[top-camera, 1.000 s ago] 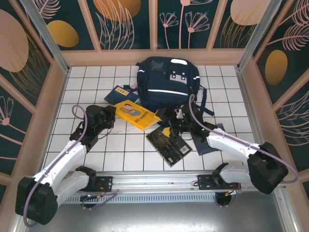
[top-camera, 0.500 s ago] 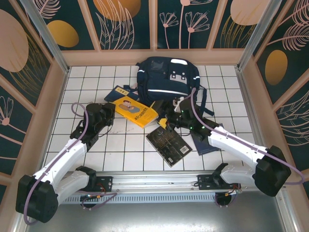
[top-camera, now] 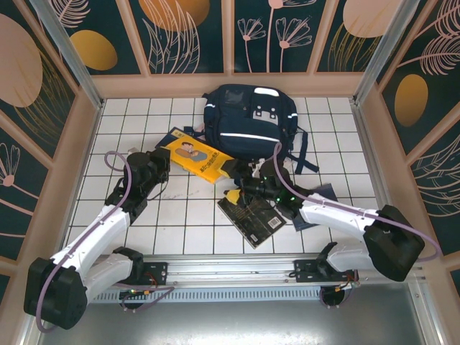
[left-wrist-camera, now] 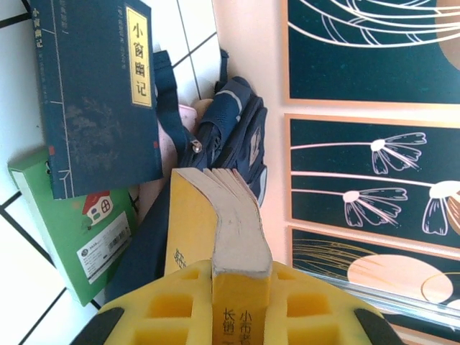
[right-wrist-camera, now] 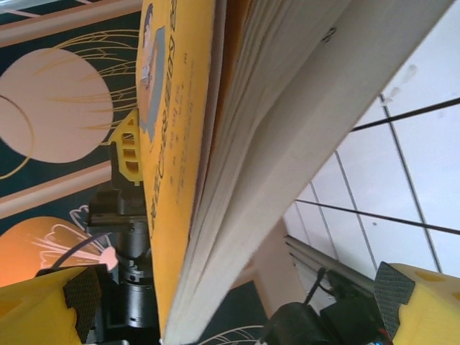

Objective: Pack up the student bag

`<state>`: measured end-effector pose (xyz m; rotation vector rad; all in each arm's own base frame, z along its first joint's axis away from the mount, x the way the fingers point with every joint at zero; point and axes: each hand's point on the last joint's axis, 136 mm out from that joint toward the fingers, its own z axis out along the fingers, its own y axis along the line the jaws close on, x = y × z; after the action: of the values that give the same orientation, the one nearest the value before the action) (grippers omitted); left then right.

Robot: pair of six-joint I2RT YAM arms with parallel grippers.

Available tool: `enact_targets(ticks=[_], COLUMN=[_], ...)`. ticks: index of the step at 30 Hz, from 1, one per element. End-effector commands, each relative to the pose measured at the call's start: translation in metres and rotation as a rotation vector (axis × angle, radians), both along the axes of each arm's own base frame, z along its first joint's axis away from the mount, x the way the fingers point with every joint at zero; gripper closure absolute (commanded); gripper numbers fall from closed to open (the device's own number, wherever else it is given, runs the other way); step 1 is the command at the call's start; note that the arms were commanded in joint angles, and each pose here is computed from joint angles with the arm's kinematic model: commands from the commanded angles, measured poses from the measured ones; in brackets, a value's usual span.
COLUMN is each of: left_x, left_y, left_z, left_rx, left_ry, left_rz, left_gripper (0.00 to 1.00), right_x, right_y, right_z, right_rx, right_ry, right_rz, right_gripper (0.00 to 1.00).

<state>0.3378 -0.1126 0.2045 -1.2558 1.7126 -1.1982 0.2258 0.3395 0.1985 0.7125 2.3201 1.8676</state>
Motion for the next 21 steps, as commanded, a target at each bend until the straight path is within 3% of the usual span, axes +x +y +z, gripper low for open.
enact_targets(ticks=[1, 6, 9, 14, 21], left_x=[0.006, 0.0, -0.005, -0.011, -0.016], left_y=[-0.007, -0.007, -0.007, -0.011, -0.025], left_z=[0.037, 0.035, 0.032, 0.025, 0.016], left_rx=[-0.095, -0.095, -0.094, -0.084, -0.085], left_ry=[-0.122, -0.119, -0.115, -0.099, -0.087], left_rz=[-0.01, -0.014, -0.019, -0.046, -0.093], left_gripper=[1.0, 1.0, 1.0, 1.0, 1.0], right_x=[0.014, 0.028, 0.039, 0.054, 0.064], right_y=[0.01, 0.028, 0.015, -0.01, 0.0], right_z=[0.027, 0.049, 0.056, 0.065, 0.055], right_rx=[0.15, 0.216, 0.193, 0.131, 0.054], right_ry=[-0.042, -0.096, -0.146, -0.227, -0.246], right_rz=[-0.053, -0.045, -0.118, -0.221, -0.162], right_gripper=[0.01, 0.05, 0.14, 0.43, 0.63])
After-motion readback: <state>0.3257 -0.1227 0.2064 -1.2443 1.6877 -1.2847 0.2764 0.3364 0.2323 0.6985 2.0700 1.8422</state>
